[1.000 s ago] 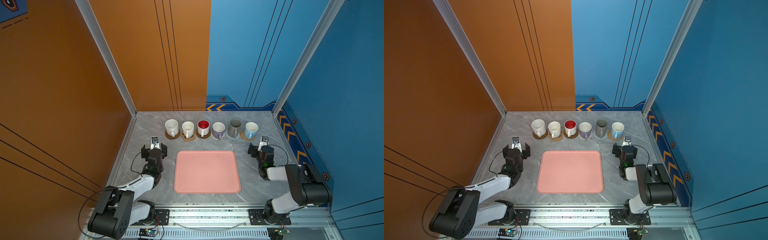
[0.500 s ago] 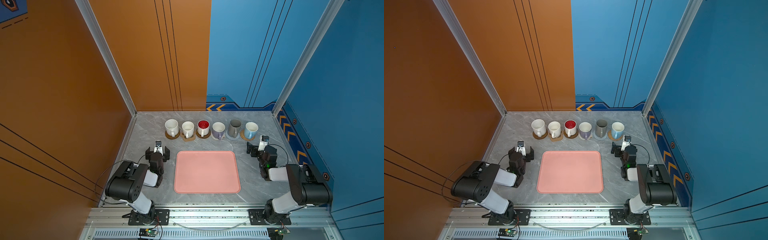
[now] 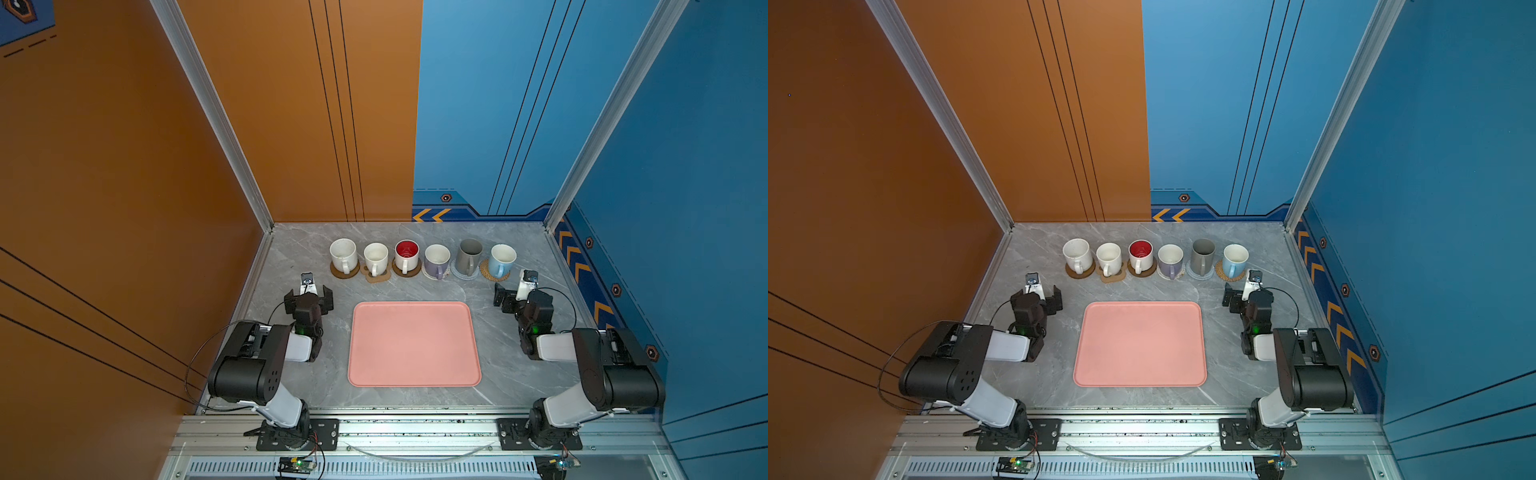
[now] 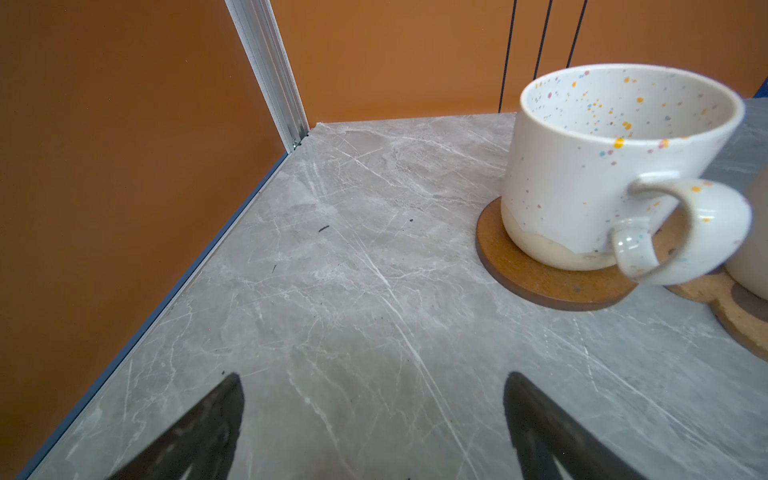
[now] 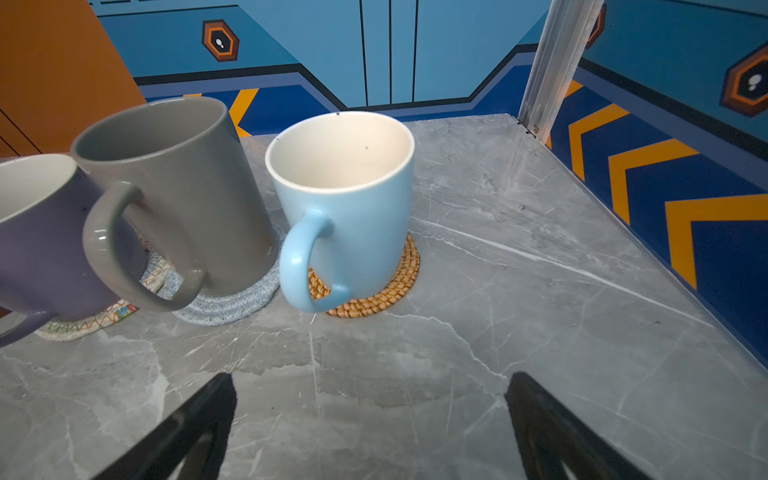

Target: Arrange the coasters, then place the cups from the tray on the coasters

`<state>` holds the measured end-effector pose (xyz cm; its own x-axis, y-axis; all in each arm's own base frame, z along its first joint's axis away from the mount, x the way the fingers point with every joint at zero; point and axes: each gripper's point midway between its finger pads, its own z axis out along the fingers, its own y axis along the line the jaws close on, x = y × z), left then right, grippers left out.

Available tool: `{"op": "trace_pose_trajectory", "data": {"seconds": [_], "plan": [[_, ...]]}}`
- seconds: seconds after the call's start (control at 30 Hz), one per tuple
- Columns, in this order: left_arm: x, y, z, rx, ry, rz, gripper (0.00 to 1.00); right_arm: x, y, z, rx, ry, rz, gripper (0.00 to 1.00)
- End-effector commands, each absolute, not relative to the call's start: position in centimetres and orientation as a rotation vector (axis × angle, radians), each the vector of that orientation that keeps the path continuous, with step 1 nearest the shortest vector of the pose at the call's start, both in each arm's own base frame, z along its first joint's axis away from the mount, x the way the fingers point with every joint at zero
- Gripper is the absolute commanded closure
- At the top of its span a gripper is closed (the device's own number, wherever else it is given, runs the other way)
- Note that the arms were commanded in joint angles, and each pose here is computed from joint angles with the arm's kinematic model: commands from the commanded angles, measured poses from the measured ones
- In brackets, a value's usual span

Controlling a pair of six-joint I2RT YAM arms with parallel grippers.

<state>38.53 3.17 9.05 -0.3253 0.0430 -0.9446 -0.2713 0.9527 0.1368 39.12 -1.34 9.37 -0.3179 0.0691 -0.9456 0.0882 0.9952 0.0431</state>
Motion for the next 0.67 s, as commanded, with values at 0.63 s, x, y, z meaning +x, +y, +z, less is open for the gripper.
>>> {"op": "trace_pose_trajectory", "data": {"seconds": [0.63], "plan": [[38.80,2.97,9.51,-0.174,1.872,0.292,0.02,39.47,-1.45,9.27,0.125,1.907,-0.053,0.00]]}}
